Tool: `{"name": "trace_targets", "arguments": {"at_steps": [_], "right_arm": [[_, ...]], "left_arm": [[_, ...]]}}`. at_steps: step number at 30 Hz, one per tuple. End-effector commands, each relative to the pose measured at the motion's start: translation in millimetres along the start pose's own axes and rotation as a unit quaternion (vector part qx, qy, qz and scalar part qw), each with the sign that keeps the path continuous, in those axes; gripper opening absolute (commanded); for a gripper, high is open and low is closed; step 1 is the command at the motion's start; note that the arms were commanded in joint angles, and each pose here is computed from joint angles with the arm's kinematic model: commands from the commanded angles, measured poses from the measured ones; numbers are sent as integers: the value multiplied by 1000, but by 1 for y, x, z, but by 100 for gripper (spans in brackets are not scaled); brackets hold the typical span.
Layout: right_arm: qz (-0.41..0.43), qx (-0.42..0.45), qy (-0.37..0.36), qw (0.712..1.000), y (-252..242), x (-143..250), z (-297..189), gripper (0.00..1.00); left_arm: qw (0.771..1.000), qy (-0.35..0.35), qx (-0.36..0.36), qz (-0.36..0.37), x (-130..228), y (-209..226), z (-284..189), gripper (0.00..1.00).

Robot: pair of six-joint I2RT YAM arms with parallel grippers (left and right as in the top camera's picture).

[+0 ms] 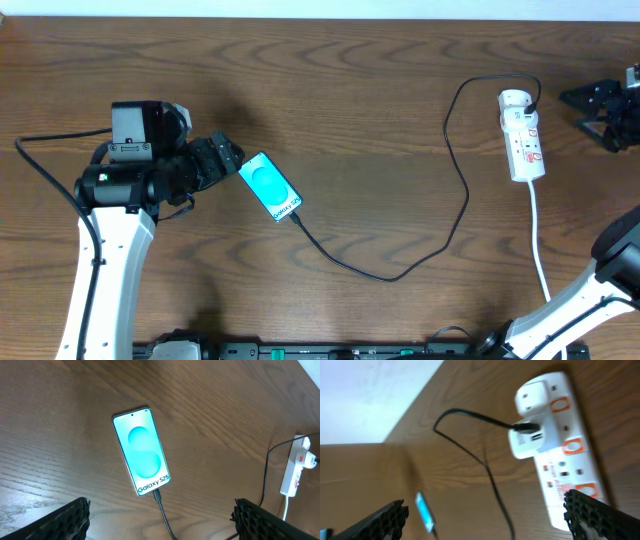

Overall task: Plug charger to phone and switch on socket
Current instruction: 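Move the right gripper to the power strip's charger socket, then press the orange switch beside the charger with the right gripper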

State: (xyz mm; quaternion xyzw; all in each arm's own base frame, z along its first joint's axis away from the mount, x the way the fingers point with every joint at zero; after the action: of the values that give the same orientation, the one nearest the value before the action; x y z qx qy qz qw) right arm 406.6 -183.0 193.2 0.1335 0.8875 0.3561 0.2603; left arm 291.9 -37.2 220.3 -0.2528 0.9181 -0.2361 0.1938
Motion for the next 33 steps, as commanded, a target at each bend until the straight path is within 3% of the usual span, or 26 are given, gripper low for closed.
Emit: {"name": "trace_targets", "arguments": {"at_steps": [1, 16, 33], "right_arm": [[-17, 52, 11, 998, -11, -2, -1, 99], [12, 25, 8, 1000, -39, -11, 32, 99], [-26, 7, 52, 998, -28, -6, 90, 99]], "left_arm": [[1000, -4, -3, 10, -1, 1, -1, 92], [1000, -4, -2, 10, -1, 0, -1, 92], [1000, -4, -2, 10, -1, 1, -1, 92]]}}
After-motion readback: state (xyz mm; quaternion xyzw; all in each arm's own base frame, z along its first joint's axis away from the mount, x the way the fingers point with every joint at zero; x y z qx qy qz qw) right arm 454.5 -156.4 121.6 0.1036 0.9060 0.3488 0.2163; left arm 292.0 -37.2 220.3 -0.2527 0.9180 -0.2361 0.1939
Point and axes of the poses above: each gripper's point midway between its finger pads, its own z axis out along the fingers, its own y axis along the line the jaws close on, x = y × z, the point moved 4 cm from there along -z, back along the fingers, and after that the axes turned 7 degrees about -z, right-handed, at the moved point
